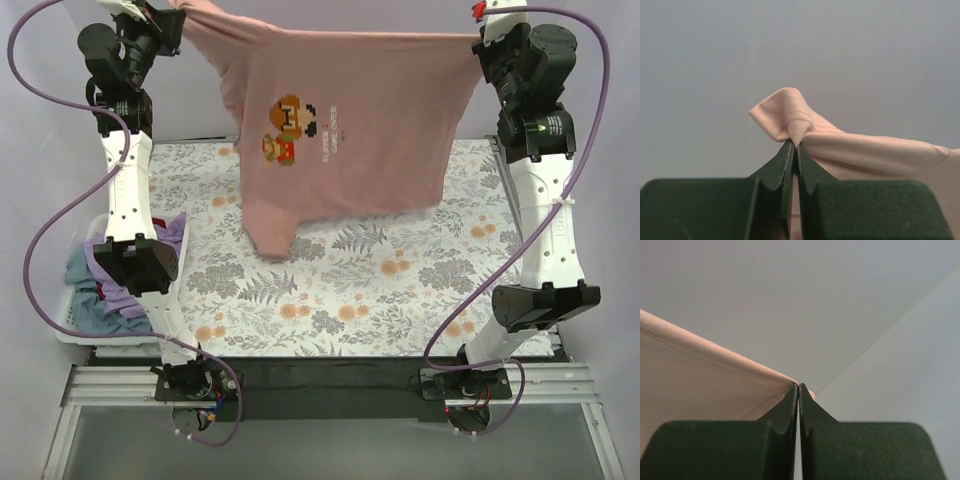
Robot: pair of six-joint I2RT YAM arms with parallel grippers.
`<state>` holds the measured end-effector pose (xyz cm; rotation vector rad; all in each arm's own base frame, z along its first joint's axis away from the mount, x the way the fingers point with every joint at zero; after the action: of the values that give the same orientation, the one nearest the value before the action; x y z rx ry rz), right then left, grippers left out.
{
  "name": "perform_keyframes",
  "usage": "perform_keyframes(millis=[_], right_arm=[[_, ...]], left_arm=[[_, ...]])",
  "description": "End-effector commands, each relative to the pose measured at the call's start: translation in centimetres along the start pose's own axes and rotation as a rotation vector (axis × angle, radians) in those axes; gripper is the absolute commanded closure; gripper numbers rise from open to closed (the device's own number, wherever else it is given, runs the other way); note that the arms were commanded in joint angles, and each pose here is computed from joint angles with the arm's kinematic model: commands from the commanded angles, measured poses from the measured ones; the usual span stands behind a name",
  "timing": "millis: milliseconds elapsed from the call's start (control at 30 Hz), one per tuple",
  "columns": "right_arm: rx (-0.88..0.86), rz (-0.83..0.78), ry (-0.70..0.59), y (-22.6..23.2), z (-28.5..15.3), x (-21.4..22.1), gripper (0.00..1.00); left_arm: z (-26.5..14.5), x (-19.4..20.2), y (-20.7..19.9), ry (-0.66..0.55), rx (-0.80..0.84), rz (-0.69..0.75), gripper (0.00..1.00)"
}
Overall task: Fold and stack the t-shirts
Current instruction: Flatten the tshirt out
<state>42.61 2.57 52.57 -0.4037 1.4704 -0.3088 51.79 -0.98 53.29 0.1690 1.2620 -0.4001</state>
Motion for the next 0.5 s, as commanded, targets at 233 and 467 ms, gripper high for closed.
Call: perform_keyframes(millis=[233, 467], right_arm=[[0.112, -0.092, -0.214, -2.6, -8.8, -2.6, 0.99], [-0.234, -0.305, 0.046, 7.5, -12.3, 14.9, 0.99]], left_arm=[[-10.9, -6.6, -5.7, -0.198, 0.153, 0.31, 1.0], [-22.1, 13.2, -8.7, 0.228, 0.447, 0.36, 1.0]])
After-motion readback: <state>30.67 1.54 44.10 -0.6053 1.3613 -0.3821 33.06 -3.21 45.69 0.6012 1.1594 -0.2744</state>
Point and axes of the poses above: each gripper's point midway between its finger pads, its own z axis out along the fingers, its own y axis along the line the jaws close on, x = y × z, the point moved 5 cm from there along -z, back along the fingers, and after that the axes turned 4 degrees about z, right-handed, at the moved point
